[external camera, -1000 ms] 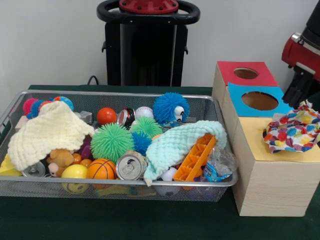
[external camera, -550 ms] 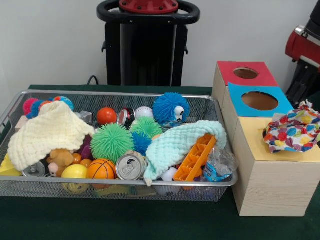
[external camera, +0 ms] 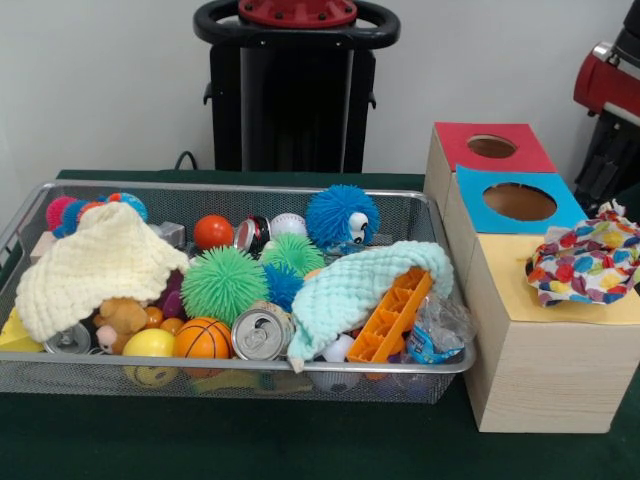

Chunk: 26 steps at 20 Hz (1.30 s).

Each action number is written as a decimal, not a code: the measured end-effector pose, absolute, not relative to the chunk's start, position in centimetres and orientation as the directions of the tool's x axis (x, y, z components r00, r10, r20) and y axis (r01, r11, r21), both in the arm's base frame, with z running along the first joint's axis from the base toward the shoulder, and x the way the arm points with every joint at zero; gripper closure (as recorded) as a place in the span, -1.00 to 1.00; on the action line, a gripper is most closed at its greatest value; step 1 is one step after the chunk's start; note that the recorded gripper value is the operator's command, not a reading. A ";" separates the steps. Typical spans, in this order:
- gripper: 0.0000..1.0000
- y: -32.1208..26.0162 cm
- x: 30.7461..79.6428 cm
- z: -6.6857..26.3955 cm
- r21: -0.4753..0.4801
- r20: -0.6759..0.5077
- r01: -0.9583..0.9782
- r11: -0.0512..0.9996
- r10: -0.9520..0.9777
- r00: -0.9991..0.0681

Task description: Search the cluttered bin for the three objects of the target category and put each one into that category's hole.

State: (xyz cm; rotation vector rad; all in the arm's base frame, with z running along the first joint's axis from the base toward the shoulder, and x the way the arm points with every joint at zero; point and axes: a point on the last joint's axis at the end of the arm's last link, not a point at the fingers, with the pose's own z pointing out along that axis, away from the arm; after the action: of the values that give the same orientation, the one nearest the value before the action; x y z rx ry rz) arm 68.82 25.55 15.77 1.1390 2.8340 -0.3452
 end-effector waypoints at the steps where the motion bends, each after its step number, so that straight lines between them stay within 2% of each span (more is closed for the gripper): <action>1: 1.00 25.5 68.9 15.8 -0.182 -0.146 0.691 0.700 0.676 -0.723; 26: 1.00 22.4 70.1 15.9 -0.182 -0.144 0.720 0.669 0.707 -0.693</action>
State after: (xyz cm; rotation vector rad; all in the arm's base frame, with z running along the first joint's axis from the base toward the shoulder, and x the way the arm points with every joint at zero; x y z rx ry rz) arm 70.08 22.44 15.85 1.2041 2.8140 -0.3475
